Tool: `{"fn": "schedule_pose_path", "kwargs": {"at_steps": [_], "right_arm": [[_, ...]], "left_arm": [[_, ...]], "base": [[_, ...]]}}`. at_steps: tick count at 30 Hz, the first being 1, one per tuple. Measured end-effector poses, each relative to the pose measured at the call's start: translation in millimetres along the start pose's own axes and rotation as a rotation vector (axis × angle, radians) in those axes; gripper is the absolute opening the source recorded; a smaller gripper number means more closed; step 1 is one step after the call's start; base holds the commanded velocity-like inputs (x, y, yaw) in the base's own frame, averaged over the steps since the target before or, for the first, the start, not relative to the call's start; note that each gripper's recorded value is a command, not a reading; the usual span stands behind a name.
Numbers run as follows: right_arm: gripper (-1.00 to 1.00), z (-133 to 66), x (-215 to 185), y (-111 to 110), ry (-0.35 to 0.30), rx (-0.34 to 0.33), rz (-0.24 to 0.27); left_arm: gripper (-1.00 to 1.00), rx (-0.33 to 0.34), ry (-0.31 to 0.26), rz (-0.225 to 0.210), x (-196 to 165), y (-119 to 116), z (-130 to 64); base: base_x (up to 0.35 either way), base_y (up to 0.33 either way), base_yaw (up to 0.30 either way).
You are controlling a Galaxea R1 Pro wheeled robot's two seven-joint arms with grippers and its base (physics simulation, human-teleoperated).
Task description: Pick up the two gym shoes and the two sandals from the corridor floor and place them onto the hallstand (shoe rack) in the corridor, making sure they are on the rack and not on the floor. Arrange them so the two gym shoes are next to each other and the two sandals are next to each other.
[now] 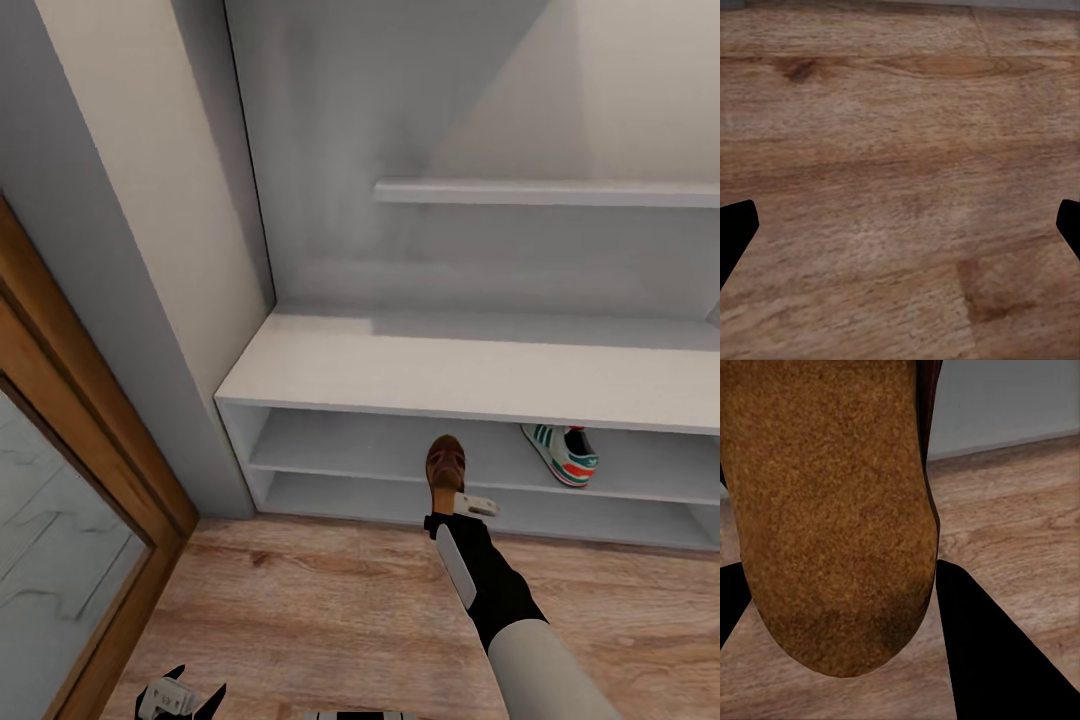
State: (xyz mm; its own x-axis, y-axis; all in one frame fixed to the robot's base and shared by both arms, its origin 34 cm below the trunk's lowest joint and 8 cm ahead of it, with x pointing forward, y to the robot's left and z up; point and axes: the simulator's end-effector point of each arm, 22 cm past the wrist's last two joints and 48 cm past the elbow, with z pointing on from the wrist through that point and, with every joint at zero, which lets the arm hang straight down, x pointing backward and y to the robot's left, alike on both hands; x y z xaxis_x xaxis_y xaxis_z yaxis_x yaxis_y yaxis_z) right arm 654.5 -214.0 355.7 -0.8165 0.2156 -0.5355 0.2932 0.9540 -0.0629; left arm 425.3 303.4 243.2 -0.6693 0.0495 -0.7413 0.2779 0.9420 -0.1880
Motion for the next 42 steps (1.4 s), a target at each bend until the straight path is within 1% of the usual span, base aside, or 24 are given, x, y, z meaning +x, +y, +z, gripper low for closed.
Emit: {"fn": "schedule_pose_path", "kwargs": {"at_steps": [5, 13, 23, 32, 42], "right_arm": [[-1.0, -0.1, 0.0, 0.0, 0.0, 0.0, 0.0], [-1.0, -0.1, 0.1, 0.1, 0.0, 0.0, 0.0], [-1.0, 0.1, 0.6, 0.0, 0.001, 0.0, -0.001], [-1.0, 0.2, 0.7, 0.0, 0.002, 0.0, -0.001], [-1.0, 0.4, 1.3, -0.1, 0.003, 0.001, -0.001]], "left_arm": [[1.0, 0.0, -0.001, 0.0, -0.2, -0.3, 0.2], [1.0, 0.0, -0.001, 0.001, -0.4, -0.2, 0.0], [1.0, 0.001, -0.001, 0.0, -0.1, -0.9, 0.1], [1.0, 0.005, -0.002, -0.003, 0.0, -4.5, 1.7], [1.0, 0.006, -0.002, -0.004, 0.3, -5.4, 1.9]], "base": [[0.089, 0.08, 0.0], [0.138, 0.186, 0.0], [0.098, 0.095, 0.0], [0.033, 0.024, 0.0], [0.125, 0.001, 0.0]]}}
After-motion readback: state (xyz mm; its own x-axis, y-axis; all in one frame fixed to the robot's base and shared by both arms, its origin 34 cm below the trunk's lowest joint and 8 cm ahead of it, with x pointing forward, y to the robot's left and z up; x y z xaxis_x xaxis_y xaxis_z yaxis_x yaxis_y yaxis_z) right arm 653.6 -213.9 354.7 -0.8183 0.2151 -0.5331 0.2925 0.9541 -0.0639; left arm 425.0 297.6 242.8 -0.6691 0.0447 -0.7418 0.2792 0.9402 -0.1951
